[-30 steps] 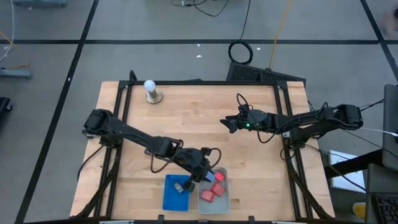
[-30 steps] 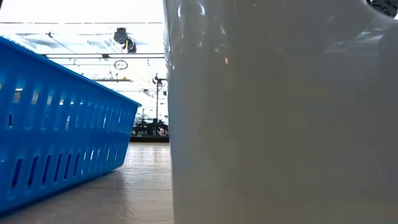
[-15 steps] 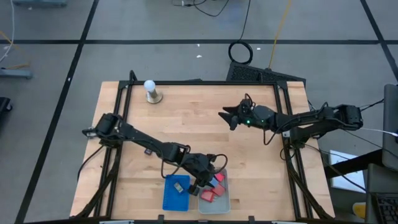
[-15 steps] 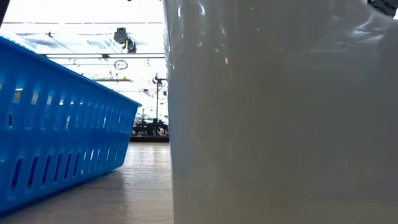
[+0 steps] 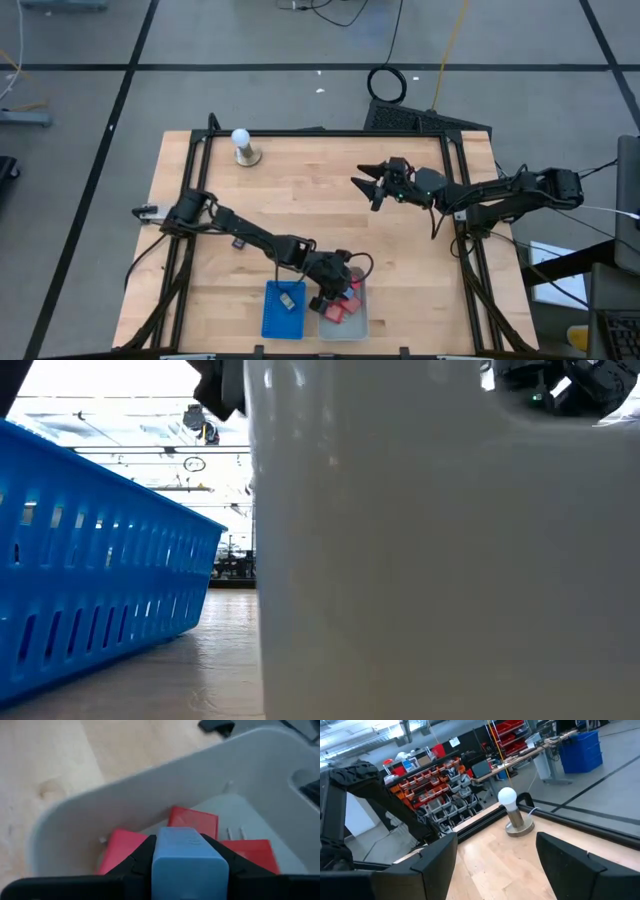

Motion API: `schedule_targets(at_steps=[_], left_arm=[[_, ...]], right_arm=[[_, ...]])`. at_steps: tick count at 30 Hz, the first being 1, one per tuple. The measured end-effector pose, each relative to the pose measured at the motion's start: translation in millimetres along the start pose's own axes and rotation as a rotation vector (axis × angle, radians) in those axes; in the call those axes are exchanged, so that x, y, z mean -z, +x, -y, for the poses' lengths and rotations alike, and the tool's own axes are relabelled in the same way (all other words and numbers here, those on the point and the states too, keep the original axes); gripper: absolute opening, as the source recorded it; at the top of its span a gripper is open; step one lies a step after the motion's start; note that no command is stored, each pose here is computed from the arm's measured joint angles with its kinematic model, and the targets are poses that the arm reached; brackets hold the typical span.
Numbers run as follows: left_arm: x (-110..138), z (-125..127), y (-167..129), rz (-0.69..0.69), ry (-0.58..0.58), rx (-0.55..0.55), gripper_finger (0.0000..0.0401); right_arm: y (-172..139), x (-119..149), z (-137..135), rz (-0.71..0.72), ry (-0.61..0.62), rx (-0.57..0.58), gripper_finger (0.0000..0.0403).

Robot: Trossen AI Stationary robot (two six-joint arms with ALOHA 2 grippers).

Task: Pick & Place Office items
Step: Put the blue charger adapter into the gray bin, then put the violet digital clock into the blue bin

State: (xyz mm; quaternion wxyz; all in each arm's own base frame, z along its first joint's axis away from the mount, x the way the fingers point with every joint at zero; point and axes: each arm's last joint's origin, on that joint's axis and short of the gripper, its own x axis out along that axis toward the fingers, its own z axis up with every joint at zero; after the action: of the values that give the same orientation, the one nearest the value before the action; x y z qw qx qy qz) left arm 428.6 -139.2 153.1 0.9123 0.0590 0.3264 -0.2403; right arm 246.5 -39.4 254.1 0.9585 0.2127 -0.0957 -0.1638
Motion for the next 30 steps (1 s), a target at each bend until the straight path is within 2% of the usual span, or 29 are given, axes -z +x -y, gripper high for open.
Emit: schedule_targets(at_steps=[3,14,19,22,30], left_arm=[[6.1,-1.0,4.1,-0.028,0.005,-0.020,0.0113],[4.4,-2.5,2.9,-0.026,0.020,-0.094,0.0114],[4.3,-3.3,2.9,-0.027,0.016,-0.123,0.0163],[4.3,-2.8,2.8,-0.029,0.015,-0.127,0.0174],[-12.6,5.7,-14.7,0.015,0.029,-0.120,0.0148]], right_arm=[[0.0,0.1,0.0,-0.001,-0.006,0.000,0.0265],[0.0,0.7,0.3,-0.008,-0.012,0.003,0.0265],[-0.1,1.9,0.9,-0.020,-0.014,0.008,0.0265],[0.0,2.1,1.0,-0.022,-0.014,0.009,0.0265],[-0.1,3.1,1.4,-0.033,-0.014,0.014,0.0265]])
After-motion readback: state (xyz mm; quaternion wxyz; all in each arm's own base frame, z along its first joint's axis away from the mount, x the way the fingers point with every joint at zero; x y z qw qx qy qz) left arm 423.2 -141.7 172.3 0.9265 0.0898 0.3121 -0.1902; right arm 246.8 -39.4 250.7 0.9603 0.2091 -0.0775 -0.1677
